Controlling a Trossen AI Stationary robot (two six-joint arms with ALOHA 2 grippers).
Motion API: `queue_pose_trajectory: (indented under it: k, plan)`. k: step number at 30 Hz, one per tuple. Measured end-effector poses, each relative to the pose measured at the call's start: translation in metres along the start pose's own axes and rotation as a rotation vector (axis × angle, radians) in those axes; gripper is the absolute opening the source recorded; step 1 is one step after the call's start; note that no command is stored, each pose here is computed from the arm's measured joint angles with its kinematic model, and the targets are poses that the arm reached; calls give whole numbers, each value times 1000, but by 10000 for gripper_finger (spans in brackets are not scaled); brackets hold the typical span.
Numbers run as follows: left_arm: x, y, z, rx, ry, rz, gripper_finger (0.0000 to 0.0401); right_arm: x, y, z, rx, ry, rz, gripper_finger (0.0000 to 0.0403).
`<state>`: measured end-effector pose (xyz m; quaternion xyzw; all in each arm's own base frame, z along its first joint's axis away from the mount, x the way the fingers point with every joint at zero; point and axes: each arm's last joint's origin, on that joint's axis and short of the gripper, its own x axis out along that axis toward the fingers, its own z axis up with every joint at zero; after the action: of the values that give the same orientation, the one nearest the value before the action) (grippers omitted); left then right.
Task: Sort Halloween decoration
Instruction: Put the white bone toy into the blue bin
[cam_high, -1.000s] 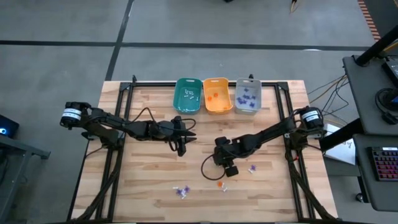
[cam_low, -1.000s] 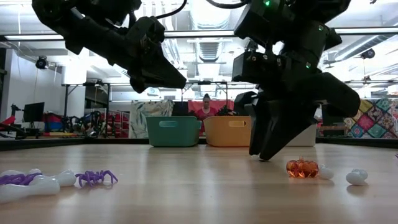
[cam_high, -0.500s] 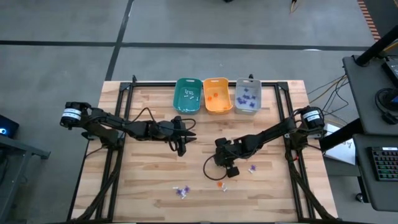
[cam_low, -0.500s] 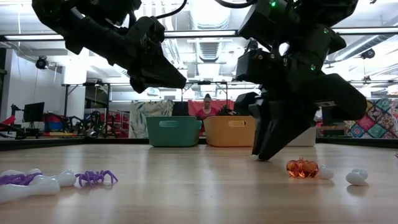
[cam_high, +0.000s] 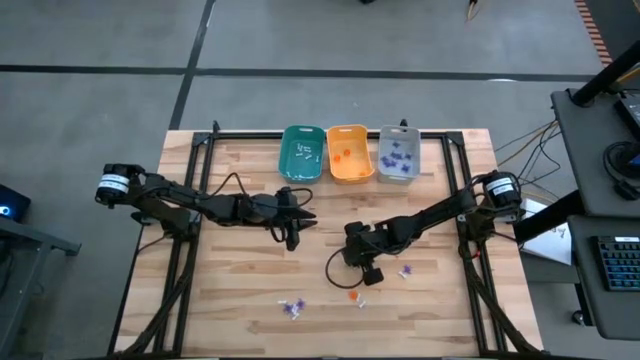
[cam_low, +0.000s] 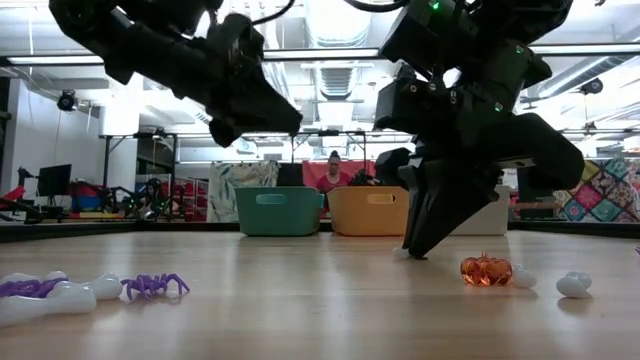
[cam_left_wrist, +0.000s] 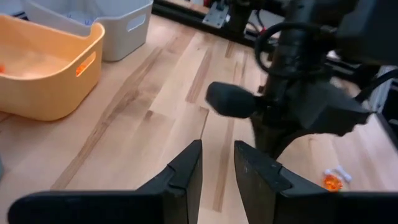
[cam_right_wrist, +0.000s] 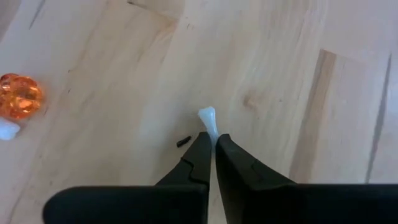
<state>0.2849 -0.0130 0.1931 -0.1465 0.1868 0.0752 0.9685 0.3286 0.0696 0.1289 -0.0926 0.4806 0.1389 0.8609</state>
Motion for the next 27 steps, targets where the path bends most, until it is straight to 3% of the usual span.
queue_pose_trajectory:
  k: [6,13,21,27]
  plan:
    - [-17,-8,14,21,-67,-41,75,-16,-12,17,36,-19,-33,9]
    - [-57,-24,38,109,-201,-130,75,-39,-37,49,52,-64,-140,9]
    - [-102,-36,50,145,-323,-234,75,-81,-95,84,64,-161,-275,9]
    - [-117,-38,45,146,-363,-279,75,-113,-143,101,85,-243,-349,9]
